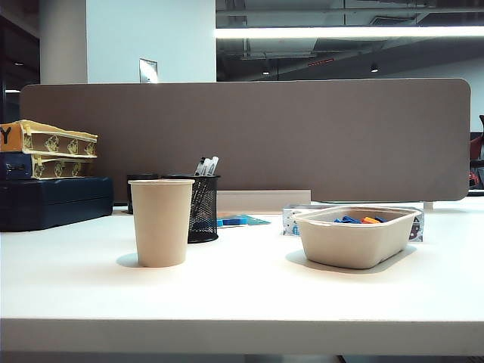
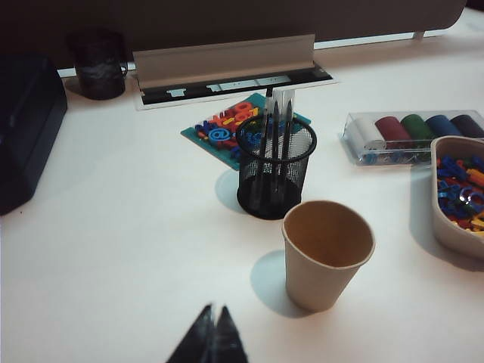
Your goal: Pick up one pen and put it in the pen container.
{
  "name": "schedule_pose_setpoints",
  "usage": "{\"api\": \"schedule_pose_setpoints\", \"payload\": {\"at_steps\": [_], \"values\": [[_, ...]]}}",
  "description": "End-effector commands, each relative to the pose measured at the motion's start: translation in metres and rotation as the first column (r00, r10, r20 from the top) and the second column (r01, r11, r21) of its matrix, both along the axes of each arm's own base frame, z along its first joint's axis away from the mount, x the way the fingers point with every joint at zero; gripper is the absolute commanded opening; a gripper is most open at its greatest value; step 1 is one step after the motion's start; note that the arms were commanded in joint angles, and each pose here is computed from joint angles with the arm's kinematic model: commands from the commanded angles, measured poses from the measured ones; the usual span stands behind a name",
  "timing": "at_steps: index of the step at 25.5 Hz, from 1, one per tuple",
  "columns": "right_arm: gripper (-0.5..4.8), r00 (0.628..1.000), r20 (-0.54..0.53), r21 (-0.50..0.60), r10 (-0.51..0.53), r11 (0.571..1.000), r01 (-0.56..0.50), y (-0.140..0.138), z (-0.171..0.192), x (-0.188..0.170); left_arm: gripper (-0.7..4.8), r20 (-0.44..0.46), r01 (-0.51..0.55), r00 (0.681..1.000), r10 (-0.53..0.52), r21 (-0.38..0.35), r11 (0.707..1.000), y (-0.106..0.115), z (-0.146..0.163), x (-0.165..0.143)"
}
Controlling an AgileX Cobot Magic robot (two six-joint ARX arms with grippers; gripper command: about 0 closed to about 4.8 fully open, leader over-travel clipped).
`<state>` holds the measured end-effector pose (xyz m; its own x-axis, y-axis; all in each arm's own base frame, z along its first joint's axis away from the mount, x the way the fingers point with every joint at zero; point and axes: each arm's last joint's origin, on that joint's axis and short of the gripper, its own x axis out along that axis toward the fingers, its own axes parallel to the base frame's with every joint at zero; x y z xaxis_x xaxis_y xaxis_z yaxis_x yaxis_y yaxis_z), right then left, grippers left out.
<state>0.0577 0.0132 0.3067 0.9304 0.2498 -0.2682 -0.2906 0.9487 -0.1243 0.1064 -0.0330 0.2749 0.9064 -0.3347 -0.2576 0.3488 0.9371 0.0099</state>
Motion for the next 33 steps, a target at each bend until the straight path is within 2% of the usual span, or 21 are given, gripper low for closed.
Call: {"api": "schedule_pose_setpoints", "payload": {"at_steps": [1, 4, 9, 13, 16, 24, 29, 33], "values": [[-0.03, 0.998, 0.025, -0.005, -0.05, 0.999, 0.05, -0.001, 0.002, 0.001, -0.06, -0.02, -0.003, 1.0, 0.003, 0.004, 1.0, -0.001, -0.011, 0.002], [-0.03, 0.998, 0.023, 0.02, -0.059, 0.998, 0.058, -0.001, -0.004, 0.005, -0.06, -0.033, -0.003, 0.999, 0.003, 0.007, 1.0, -0.001, -0.018, 0.004], [-0.03, 0.996, 0.018, 0.123, -0.089, 0.989, 0.086, 0.001, -0.022, 0.012, -0.06, -0.018, -0.013, 1.0, 0.013, -0.005, 1.0, -0.001, -0.024, 0.004], [-0.03, 0.992, -0.004, 0.125, -0.127, 0.984, 0.127, 0.001, -0.044, 0.02, -0.06, 0.003, -0.054, 0.999, 0.054, -0.057, 0.997, -0.001, -0.037, 0.008], [-0.03, 0.991, -0.021, 0.134, -0.133, 0.982, 0.134, 0.002, -0.051, 0.023, -0.06, -0.015, -0.07, 0.997, 0.069, -0.069, 0.995, -0.001, -0.044, 0.009], [-0.02, 0.975, 0.012, 0.14, -0.221, 0.966, 0.218, 0.0, -0.06, 0.029, -0.06, -0.02, -0.134, 0.991, 0.133, -0.048, 0.99, 0.001, -0.053, 0.01], [-0.02, 0.973, 0.026, 0.143, -0.229, 0.964, 0.223, 0.001, -0.063, 0.031, -0.06, -0.008, -0.184, 0.983, 0.184, -0.012, 0.983, 0.002, -0.054, 0.011], [-0.02, 0.983, 0.025, 0.154, -0.181, 0.973, 0.175, 0.002, -0.067, 0.033, -0.06, -0.005, -0.197, 0.98, 0.197, -0.013, 0.98, 0.003, -0.055, 0.011]]}}
